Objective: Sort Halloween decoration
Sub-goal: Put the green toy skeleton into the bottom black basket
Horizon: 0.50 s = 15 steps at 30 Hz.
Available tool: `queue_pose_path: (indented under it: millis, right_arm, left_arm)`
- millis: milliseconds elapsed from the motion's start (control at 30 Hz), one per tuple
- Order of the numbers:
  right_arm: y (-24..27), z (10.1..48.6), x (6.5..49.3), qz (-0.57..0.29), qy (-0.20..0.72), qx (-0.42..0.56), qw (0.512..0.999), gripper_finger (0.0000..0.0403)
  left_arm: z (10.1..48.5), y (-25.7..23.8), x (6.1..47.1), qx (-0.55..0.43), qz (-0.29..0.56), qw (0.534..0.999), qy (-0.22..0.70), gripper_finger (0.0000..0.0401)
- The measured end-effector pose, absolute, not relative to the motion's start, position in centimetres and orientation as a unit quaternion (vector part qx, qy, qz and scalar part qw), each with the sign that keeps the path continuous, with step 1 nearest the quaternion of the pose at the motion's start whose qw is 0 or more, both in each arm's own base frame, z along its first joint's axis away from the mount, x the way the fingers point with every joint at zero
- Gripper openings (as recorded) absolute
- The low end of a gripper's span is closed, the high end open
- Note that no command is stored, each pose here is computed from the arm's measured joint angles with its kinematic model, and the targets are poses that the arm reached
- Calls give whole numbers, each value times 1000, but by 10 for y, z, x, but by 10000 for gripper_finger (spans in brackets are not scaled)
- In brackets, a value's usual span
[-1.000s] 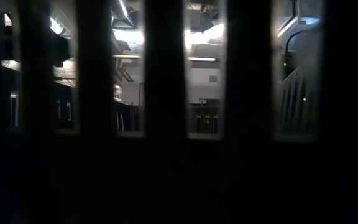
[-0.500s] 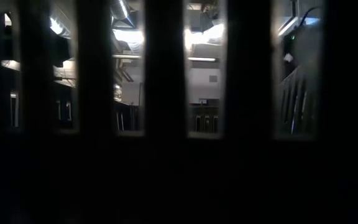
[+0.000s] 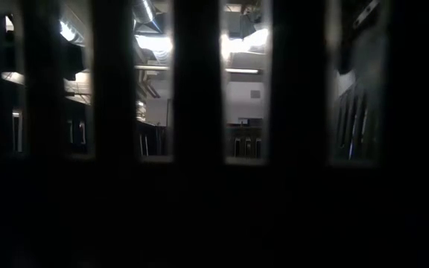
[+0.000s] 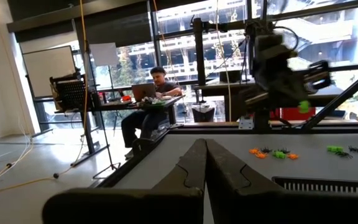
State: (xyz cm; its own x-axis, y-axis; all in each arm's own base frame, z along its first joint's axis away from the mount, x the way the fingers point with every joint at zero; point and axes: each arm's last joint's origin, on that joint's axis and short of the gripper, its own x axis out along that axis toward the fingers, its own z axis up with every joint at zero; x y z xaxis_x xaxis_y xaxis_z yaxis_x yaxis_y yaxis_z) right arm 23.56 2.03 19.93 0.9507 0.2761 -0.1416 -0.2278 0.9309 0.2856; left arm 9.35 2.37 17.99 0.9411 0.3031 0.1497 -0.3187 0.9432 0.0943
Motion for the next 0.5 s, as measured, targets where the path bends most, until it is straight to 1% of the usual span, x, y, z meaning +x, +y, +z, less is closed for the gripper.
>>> queue_pose_path:
  millis: [300, 500]
  right_arm:
    - [90, 198, 273, 163, 115, 115, 973, 1]
    - [139, 190, 302, 210, 140, 120, 960, 1]
  left_arm:
    - [180, 24, 93, 59, 158, 983, -67, 0]
    - [180, 24, 94, 59, 158, 983, -67, 0]
